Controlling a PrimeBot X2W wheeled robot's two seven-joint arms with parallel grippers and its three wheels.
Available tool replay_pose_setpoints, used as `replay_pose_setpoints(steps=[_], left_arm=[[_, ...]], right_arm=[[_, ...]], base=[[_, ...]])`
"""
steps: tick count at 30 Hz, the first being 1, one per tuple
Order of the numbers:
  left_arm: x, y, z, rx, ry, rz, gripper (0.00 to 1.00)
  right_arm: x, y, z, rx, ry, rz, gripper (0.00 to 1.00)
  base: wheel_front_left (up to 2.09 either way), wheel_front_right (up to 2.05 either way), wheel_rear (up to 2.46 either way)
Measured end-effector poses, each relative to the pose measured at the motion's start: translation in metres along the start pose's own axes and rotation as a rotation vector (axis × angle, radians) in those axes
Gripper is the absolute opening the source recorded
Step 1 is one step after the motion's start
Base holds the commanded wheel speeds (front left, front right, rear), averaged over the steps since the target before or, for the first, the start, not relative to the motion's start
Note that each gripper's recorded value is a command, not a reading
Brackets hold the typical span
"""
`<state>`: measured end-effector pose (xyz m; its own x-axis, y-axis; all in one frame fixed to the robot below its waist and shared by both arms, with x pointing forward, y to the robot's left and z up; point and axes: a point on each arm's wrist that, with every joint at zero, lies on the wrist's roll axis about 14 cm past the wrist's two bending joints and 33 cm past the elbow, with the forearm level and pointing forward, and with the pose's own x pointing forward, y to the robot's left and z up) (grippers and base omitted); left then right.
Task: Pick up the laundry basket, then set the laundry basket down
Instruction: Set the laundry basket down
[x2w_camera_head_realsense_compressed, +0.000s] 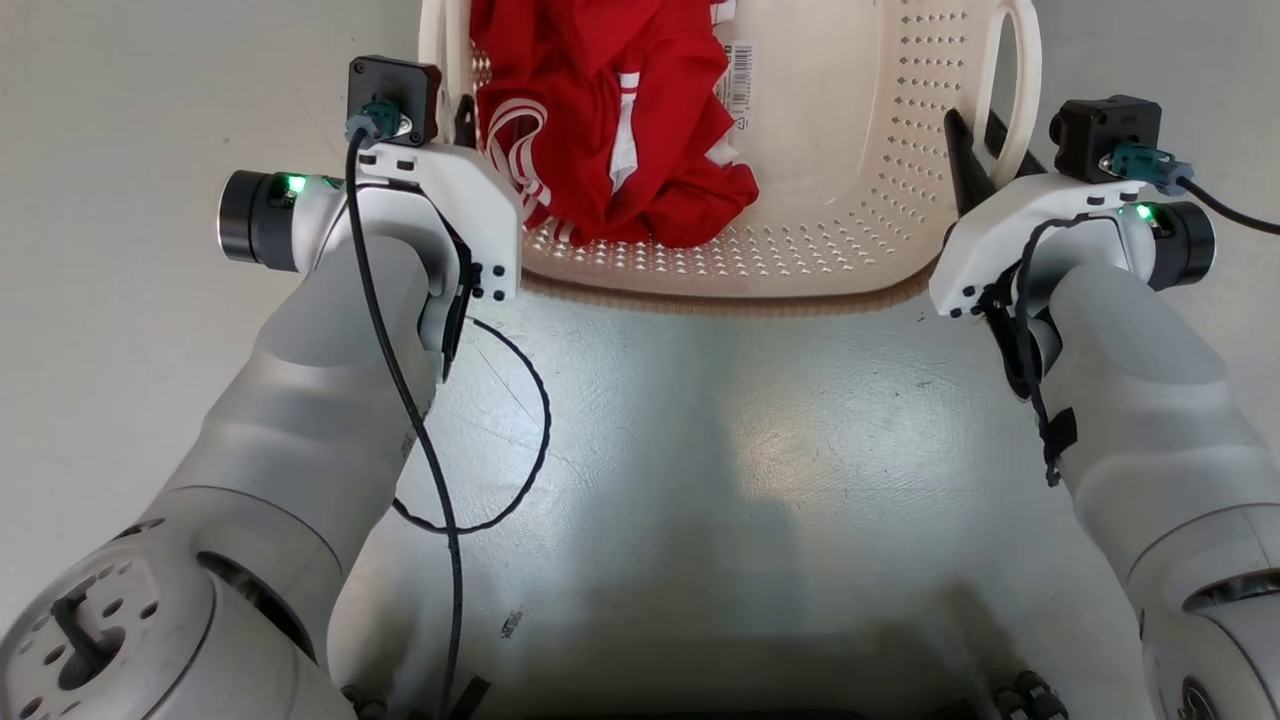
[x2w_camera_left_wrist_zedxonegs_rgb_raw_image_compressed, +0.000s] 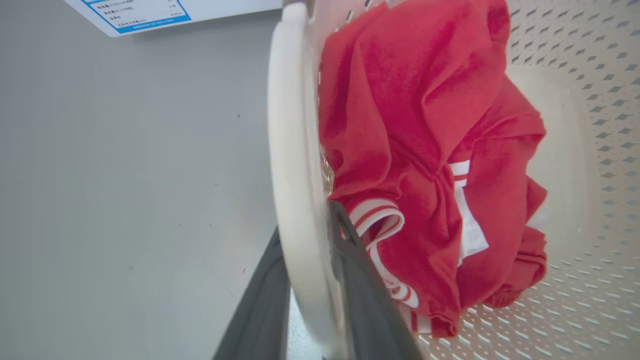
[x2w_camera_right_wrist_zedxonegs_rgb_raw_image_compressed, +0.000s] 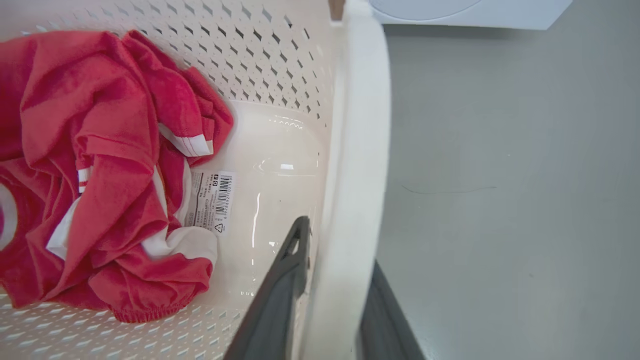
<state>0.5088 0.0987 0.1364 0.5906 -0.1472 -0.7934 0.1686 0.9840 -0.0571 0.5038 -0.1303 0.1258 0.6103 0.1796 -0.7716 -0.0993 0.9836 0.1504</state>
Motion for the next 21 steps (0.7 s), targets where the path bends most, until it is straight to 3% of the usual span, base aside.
replay_pose_setpoints(steps=[1,2,21], left_arm=[[0.000,0.000,0.001,0.000,-0.001,0.001,0.77],[0.000,0.001,0.001,0.000,-0.001,0.004,1.00],[-0.024,0.008,0.025,-0.038,-0.045,0.039,1.00]], right_arm=[[0.000,0.000,0.000,-0.004,0.001,0.000,1.00],[-0.001,-0.001,0.000,-0.004,0.002,-0.003,1.00],[-0.024,-0.005,0.040,-0.008,-0.116,-0.022,1.00]], base=[[0.00,0.00,0.00],[0.00,0.00,0.00],[0.00,0.00,0.00]])
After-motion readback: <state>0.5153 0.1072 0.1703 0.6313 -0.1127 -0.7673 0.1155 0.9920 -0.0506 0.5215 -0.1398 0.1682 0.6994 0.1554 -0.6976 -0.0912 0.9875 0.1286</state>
